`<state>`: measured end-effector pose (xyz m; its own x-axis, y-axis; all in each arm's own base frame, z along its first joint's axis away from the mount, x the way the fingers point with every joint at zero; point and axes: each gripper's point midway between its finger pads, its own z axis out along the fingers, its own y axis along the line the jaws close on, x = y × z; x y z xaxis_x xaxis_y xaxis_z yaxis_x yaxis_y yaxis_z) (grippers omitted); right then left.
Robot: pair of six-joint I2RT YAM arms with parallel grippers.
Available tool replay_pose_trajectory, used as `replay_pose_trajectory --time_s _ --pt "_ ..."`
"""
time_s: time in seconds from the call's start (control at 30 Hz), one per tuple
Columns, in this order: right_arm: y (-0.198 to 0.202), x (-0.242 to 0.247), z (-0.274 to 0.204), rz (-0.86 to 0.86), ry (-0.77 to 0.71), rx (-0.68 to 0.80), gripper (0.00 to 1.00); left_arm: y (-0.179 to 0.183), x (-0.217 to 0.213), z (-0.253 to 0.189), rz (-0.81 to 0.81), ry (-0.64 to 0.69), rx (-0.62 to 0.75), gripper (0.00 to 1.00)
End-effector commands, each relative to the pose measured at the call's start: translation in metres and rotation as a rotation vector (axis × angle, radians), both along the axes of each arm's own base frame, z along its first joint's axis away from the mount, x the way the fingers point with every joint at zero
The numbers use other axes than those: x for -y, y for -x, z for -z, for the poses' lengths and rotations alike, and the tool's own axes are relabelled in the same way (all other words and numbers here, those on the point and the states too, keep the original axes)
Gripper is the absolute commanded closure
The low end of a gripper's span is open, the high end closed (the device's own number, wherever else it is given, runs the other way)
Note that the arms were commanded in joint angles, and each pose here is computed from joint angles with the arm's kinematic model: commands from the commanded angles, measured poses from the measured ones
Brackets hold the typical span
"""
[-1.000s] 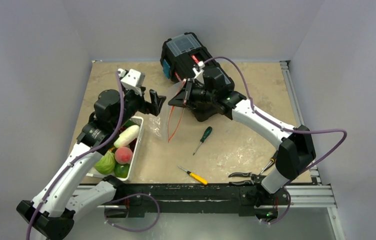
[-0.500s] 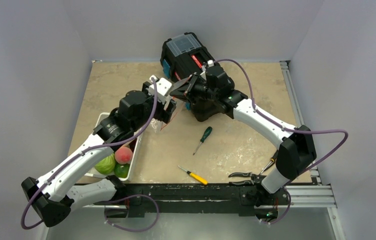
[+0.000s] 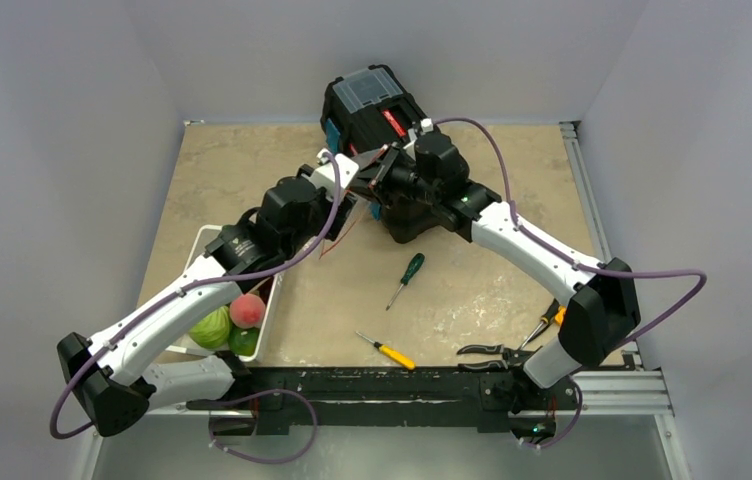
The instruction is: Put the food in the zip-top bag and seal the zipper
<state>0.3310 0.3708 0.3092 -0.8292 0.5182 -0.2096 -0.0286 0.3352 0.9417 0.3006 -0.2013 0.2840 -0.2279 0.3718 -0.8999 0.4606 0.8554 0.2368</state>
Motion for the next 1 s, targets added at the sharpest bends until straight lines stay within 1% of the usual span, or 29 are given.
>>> replay_pose_trajectory --time_s 0.0,0.1,0.23,0.27,0.33,0.37,0.43,0.53,0.67,0.77,0.83,0.97 --pt "0.005 0.001 -0.016 0.019 -0.02 0.047 1.0 -0.004 -0.001 -0.021 -0.029 0.03 0.036 0.48" --pt "0.006 -0.001 -0.014 0.018 -0.007 0.055 1.0 -0.002 0.001 -0.021 -0.017 0.035 0.03 0.6" --pt "0.006 -0.003 -0.014 0.008 0.016 0.081 1.0 -0.002 0.002 -0.021 -0.011 0.038 0.024 0.79" --pt "0.006 -0.002 -0.014 0.005 0.023 0.09 1.0 -0.002 0.001 -0.022 -0.014 0.039 0.025 0.85" --pt "0.006 -0.002 -0.015 -0.003 0.041 0.114 0.97 -0.003 -0.001 -0.022 -0.032 0.039 0.028 1.0" --pt "0.007 -0.001 -0.015 -0.005 0.049 0.124 0.93 -0.003 -0.003 -0.023 -0.04 0.043 0.03 1.0" --pt "0.007 0.0 -0.018 -0.019 0.074 0.172 0.81 -0.003 -0.005 -0.025 -0.052 0.048 0.038 1.0" --pt "0.01 0.005 -0.024 -0.053 0.136 0.277 0.54 -0.003 -0.01 -0.028 -0.088 0.069 0.046 1.0" --pt "0.005 0.026 -0.034 0.005 0.246 0.39 0.21 -0.005 -0.017 -0.03 -0.13 0.07 0.057 1.0" --pt "0.01 0.037 -0.05 0.016 0.272 0.465 0.09 -0.007 -0.022 -0.033 -0.158 0.065 0.068 1.0" --pt "0.012 0.045 -0.057 0.04 0.291 0.488 0.07 -0.007 -0.024 -0.033 -0.182 0.088 0.065 1.0" --pt "0.019 0.056 -0.067 0.056 0.293 0.525 0.08 -0.008 -0.03 -0.036 -0.223 0.095 0.078 1.0"
